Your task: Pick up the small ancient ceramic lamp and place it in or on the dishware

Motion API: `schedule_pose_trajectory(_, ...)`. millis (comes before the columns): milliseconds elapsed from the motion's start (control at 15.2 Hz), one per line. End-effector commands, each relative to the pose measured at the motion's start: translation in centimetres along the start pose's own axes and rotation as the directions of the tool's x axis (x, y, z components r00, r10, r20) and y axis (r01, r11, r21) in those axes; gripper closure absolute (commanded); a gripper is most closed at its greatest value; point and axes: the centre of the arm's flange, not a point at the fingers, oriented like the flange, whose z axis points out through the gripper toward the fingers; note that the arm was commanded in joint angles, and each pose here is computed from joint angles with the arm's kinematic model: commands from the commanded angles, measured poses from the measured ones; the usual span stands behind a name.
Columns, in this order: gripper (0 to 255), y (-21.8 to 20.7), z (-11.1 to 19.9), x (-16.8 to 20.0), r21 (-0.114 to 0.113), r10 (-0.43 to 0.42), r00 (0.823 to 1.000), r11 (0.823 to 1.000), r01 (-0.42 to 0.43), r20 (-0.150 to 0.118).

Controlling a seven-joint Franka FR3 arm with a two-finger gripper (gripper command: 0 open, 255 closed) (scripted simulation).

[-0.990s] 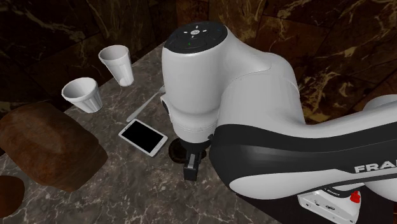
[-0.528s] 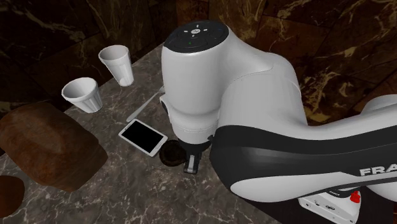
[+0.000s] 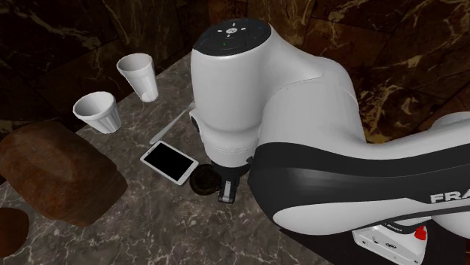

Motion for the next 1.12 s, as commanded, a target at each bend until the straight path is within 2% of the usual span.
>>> schedule_pose_trajectory(0,255,0.0,-0.9,0.0,0.0,0.001,1.0,1.0,-0.001,0.002)
schedule_pose_trajectory(1056,255,0.2,-9.3,0.2,0.0,0.001,1.0,1.0,-0.001,0.002)
